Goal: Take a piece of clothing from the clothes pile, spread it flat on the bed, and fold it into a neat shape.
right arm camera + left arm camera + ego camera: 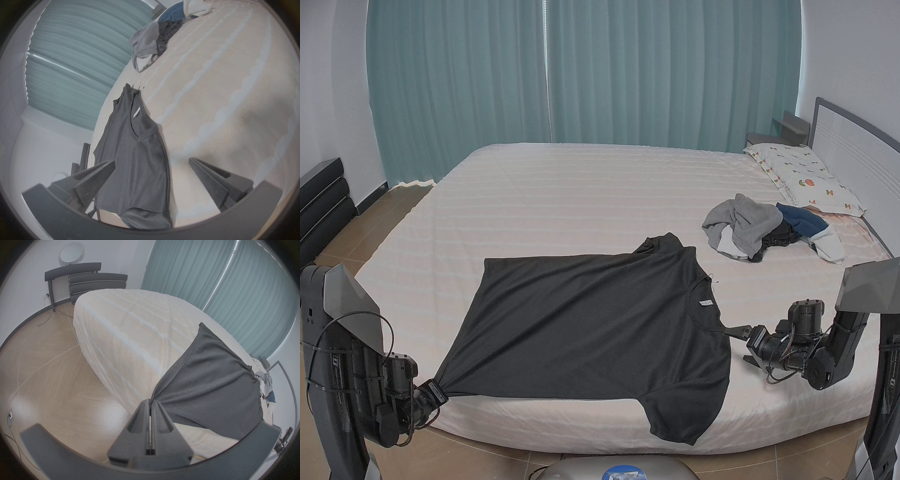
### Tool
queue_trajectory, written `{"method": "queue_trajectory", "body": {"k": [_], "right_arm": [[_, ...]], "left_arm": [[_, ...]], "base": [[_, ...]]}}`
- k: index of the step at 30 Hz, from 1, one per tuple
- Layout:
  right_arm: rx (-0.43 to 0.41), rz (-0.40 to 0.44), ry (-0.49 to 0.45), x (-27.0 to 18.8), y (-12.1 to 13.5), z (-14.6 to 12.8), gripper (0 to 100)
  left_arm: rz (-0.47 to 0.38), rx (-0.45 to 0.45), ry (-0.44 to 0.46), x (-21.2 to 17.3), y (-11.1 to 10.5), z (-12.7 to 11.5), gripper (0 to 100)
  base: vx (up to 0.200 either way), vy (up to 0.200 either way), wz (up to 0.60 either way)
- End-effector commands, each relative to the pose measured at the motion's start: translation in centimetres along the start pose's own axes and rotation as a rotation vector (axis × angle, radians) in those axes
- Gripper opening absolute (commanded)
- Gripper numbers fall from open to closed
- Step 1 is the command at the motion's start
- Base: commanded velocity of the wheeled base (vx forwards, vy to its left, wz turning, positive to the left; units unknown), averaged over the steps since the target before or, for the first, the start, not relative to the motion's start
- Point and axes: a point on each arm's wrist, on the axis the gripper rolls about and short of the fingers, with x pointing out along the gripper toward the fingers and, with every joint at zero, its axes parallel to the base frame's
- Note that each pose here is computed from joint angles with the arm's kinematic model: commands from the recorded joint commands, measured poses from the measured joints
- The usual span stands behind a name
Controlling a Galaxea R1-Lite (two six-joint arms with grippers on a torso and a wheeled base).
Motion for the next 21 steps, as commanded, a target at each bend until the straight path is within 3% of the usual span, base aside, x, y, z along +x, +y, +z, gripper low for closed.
{"method": "queue_trajectory", "body": {"k": [1, 12, 13, 21], "right_arm": [[-0.029, 0.0, 0.02, 0.4, 0.2, -0.7, 100], [-0.105, -0.043, 0.019, 2.4, 0.9, -2.8, 100], [-0.113, -0.037, 0.014, 2.7, 1.2, -2.8, 0], [-0.117, -0.041, -0.109, 4.0, 1.8, -1.2, 0]], "left_arm": [[-0.012, -0.004, -0.009, 0.0, -0.1, 0.1, 0], [-0.015, -0.001, -0.005, 0.0, -0.2, 0.1, 0], [-0.019, -0.001, -0.003, 0.0, -0.2, 0.0, 0], [-0.026, -0.002, 0.004, 0.0, -0.2, 0.0, 0]], "base": [[0.0, 0.0, 0.0], [0.0, 0.0, 0.0], [0.0, 0.0, 0.0], [0.0, 0.0, 0.0]]}}
